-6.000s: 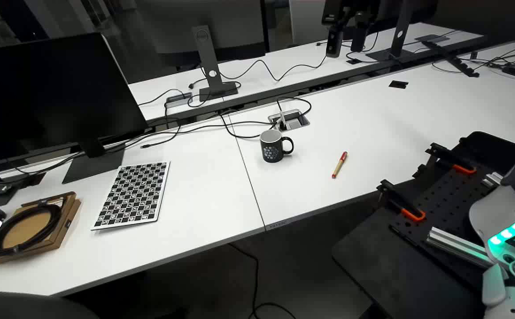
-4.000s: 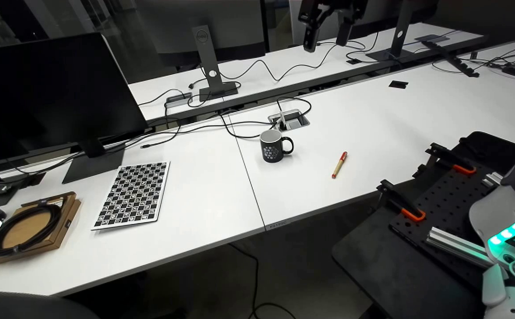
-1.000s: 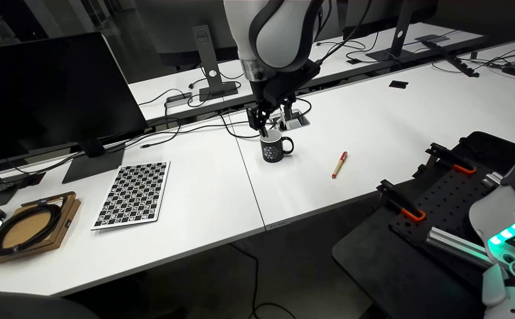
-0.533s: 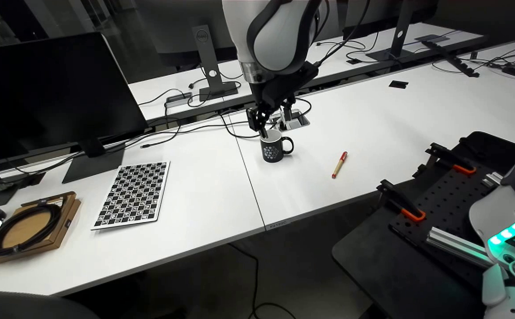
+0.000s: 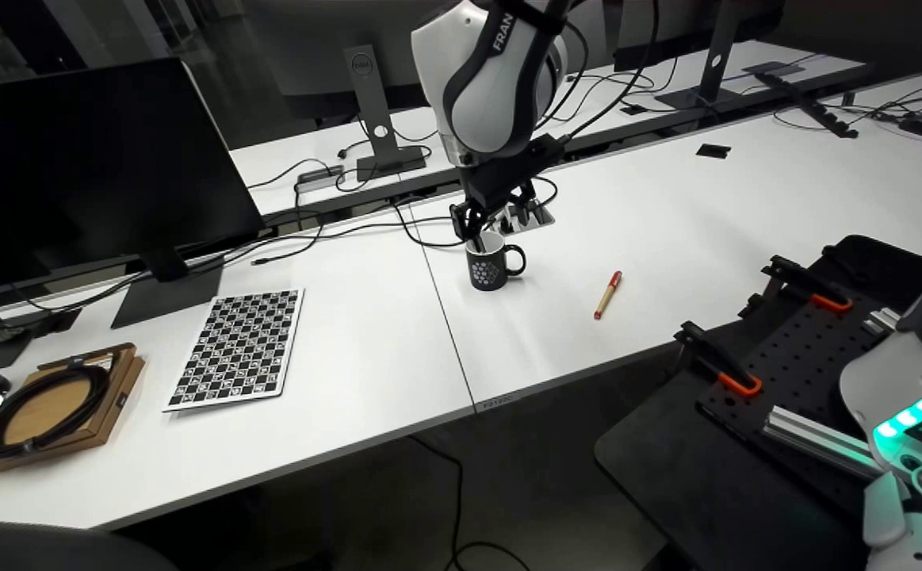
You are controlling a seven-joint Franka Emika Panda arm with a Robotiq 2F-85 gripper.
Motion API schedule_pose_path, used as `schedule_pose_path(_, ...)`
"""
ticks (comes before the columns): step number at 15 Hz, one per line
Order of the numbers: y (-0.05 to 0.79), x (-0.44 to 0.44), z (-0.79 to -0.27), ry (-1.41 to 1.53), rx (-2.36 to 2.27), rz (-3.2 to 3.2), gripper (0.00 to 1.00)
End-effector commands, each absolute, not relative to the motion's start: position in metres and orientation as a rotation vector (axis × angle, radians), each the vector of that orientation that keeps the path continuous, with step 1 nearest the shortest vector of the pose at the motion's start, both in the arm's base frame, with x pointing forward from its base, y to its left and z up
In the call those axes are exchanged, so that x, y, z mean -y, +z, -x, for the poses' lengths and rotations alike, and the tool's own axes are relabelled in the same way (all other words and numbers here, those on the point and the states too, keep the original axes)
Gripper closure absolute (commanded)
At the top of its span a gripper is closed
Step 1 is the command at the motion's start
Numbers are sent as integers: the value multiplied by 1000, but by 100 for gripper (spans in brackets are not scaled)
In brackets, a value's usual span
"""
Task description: Rotate the black cup on the table clockwise.
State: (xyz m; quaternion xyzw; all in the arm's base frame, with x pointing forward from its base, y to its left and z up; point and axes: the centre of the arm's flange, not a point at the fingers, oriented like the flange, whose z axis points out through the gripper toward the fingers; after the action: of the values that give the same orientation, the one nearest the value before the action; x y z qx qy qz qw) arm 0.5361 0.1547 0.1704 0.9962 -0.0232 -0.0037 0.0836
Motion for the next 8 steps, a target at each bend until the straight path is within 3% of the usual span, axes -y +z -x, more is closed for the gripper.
schedule_pose_path(1,145,-154,-572,1,188,-2954,0)
schedule_pose_path(8,123,-132,-610,-8,282,-2925,0)
